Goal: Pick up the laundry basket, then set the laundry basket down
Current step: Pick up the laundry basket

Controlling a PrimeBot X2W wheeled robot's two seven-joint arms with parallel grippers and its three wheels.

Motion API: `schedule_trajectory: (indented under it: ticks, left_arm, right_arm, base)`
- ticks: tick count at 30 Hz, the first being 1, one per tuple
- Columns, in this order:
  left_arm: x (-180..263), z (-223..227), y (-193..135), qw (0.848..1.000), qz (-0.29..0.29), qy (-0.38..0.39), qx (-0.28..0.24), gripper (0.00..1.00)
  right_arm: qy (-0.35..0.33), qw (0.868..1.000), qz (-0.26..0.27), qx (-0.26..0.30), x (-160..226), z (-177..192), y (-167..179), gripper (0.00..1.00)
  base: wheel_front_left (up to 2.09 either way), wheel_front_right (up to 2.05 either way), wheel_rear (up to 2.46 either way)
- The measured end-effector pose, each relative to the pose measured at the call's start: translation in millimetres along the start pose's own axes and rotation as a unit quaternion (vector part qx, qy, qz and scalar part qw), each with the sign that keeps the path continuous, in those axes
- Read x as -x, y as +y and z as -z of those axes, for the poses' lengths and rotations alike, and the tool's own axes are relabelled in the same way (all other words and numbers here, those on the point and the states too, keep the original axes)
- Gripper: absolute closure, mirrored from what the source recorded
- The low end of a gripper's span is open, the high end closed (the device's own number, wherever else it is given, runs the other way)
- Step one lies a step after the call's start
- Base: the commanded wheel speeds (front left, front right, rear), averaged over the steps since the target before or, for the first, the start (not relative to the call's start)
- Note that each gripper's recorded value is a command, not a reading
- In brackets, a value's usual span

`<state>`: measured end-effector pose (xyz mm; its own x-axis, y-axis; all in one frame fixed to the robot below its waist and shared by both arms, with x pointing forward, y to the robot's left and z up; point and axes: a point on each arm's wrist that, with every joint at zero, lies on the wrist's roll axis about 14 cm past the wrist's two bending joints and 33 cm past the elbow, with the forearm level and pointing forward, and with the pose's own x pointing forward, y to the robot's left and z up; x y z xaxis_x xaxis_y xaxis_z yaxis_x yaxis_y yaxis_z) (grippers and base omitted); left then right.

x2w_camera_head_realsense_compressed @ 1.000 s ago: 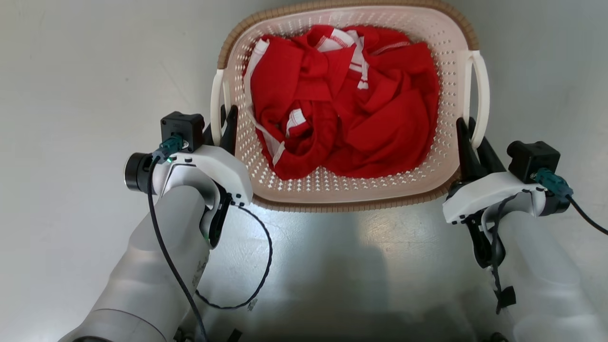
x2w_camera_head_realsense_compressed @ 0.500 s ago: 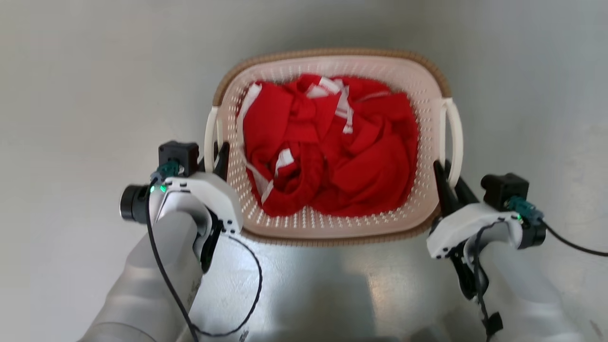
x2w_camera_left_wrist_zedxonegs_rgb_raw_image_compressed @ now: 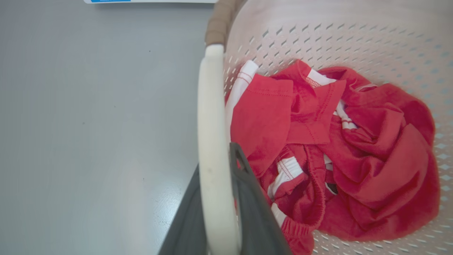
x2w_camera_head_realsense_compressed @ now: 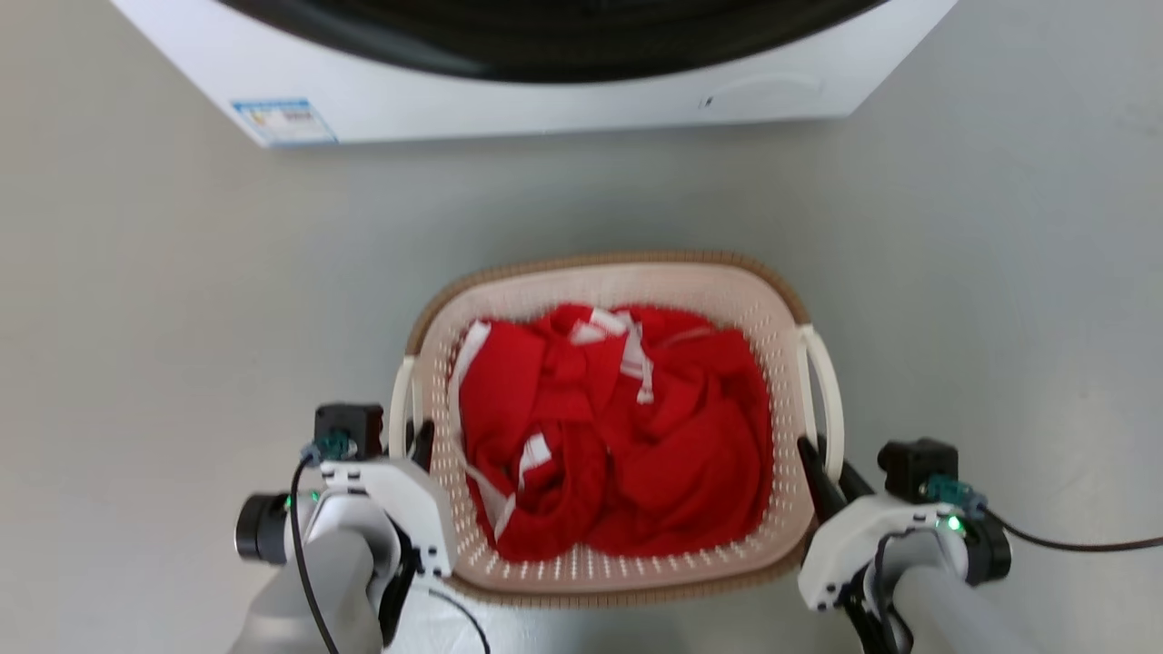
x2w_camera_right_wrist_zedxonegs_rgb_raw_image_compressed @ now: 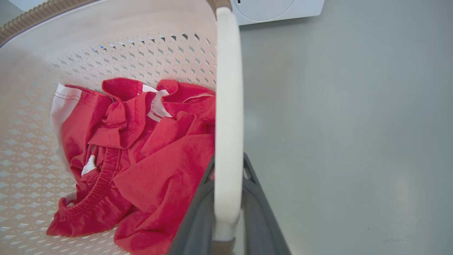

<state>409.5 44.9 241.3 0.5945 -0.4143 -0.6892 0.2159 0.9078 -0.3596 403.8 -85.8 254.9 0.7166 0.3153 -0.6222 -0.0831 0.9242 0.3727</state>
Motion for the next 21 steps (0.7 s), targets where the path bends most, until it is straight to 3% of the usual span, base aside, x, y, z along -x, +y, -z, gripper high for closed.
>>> schedule_trajectory:
  ticks: [21]
  left_arm:
    - [84,31,-51,0.999,0.021,0.015,-0.03,1.0]
  right_arm:
    - [-0.005,1.0,0.006,-0.009,97,24,24,1.0]
  base:
    - [0.0,0.0,0.0]
